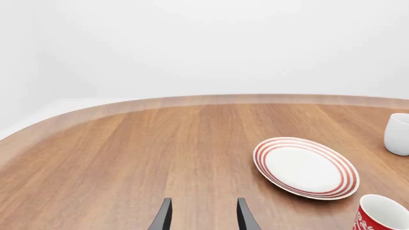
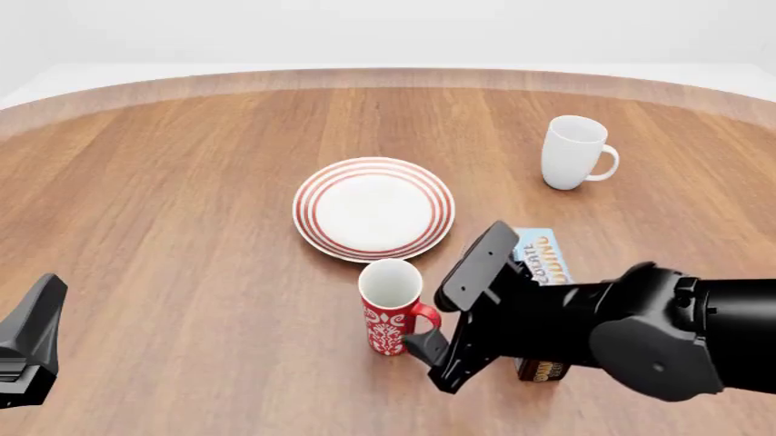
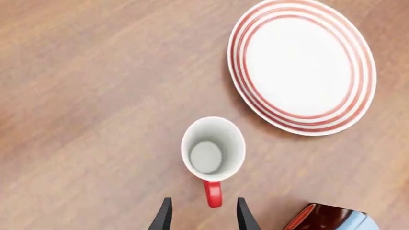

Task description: Pick up the red mug and put it on the plate

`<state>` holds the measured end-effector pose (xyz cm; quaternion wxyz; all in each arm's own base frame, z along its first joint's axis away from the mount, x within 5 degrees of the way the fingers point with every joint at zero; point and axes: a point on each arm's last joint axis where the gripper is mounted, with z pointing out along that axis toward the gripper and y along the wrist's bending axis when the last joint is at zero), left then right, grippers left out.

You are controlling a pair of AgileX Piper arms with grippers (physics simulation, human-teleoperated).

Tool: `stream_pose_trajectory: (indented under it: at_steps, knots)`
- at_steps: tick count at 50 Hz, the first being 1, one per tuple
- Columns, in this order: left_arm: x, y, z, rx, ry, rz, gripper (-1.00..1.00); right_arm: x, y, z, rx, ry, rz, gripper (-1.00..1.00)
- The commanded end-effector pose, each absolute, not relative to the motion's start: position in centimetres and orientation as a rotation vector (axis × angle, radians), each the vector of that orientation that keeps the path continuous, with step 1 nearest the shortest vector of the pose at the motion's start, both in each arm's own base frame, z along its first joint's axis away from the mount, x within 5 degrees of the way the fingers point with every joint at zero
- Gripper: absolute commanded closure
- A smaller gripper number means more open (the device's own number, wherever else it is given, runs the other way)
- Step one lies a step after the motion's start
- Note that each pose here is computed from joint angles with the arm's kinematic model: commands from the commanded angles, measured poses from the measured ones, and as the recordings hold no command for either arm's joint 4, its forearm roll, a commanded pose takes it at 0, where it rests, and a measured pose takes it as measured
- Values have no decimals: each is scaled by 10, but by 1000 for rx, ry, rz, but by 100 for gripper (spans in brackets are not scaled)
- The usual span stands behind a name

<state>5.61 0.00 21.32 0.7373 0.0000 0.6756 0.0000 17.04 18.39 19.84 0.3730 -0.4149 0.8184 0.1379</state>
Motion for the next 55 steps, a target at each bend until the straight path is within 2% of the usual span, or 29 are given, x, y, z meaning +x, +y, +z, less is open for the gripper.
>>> stream_pose_trajectory:
  at_steps: [1, 55]
  knots:
    - [56, 0, 213, 0, 1484, 0, -100, 171, 186, 192, -1062, 2107, 356, -100]
    - [56, 0, 213, 0, 1484, 0, -100, 177, 187, 163, -1044, 2156, 346, -100]
